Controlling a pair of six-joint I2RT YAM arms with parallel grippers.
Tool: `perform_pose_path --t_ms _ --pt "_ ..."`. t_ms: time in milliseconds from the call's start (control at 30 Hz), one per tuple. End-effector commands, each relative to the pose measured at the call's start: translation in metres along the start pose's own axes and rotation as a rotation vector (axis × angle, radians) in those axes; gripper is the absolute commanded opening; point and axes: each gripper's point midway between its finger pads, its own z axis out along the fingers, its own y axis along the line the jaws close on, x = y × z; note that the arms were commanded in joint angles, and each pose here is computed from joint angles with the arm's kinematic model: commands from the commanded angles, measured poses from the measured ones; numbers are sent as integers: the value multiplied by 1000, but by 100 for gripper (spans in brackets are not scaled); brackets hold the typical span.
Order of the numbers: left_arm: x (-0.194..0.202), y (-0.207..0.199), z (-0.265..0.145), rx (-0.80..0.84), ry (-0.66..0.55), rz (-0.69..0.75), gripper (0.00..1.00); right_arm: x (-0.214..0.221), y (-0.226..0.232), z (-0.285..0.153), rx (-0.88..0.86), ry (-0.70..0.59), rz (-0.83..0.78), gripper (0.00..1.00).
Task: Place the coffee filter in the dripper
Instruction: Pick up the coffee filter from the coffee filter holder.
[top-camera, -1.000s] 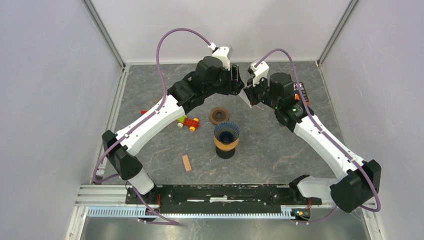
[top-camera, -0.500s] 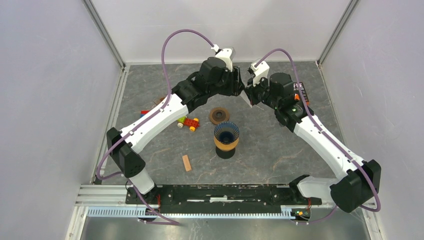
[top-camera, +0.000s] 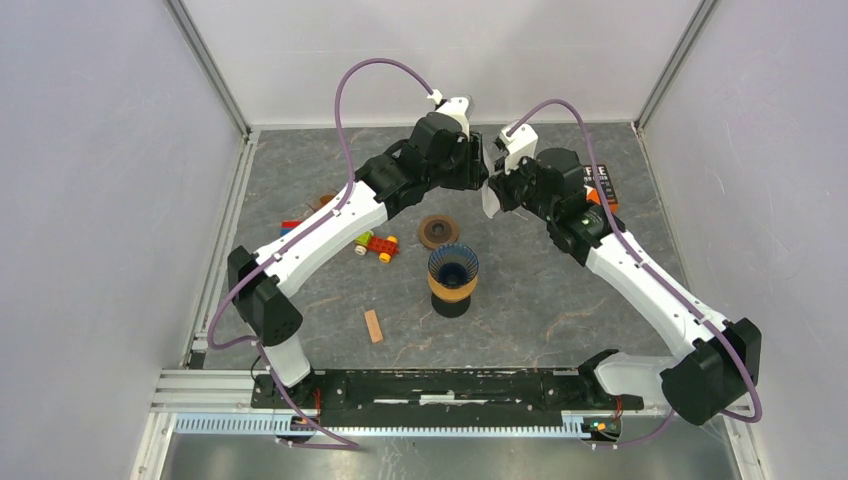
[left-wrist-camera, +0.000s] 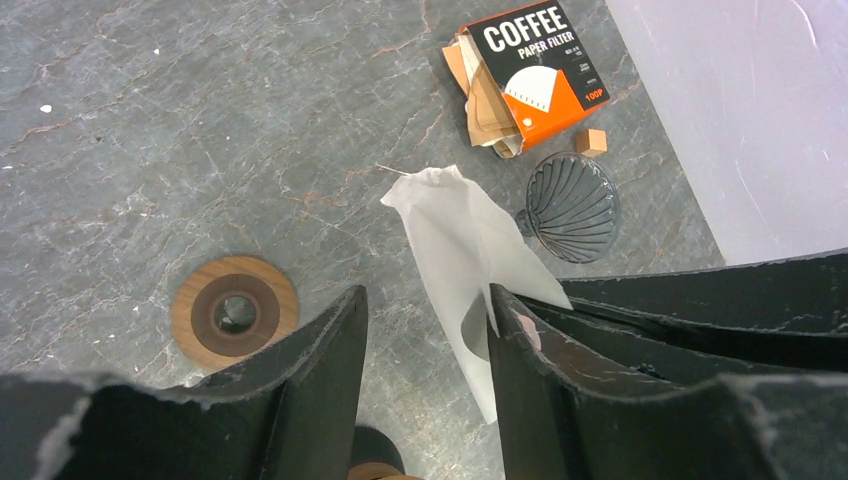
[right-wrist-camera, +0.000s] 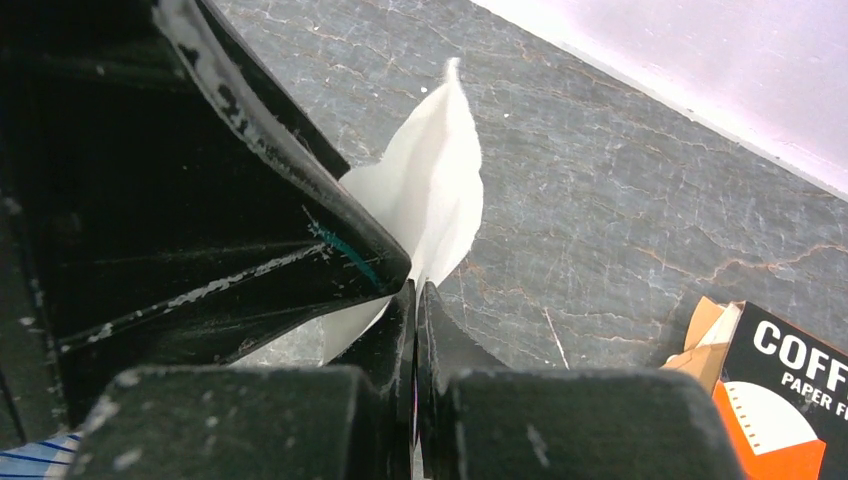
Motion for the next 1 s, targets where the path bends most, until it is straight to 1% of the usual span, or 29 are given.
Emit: perform_pose_path --t_ms 0,133,200,267,333,533,633,667,967 --pt "-26 -3 -5 -11 -73 -25 53 -16 -2 -6 30 -61 -11 0" --pt "-25 -4 -4 -4 -71 -25 50 -14 -7 -5 65 -53 -20 0" --pt "-25 -5 -5 4 -70 -22 46 -15 -6 -5 64 -53 -24 0" --pt "-25 -5 -6 4 -73 -14 37 -15 -5 -6 62 -54 -24 0" --pt "-25 -4 -6 5 -74 -5 31 -15 -5 -6 63 -55 -23 0" --pt "-22 -2 -5 8 -79 30 20 -18 -5 -7 63 -63 -21 0" --pt "-22 -2 -5 15 -79 46 6 -21 -6 -9 64 -69 -24 0" --pt "-23 -3 -6 18 -82 50 2 -21 -9 -10 82 -69 -26 0" --pt "-25 2 -18 22 -111 128 2 -24 -21 -13 141 -70 -33 0"
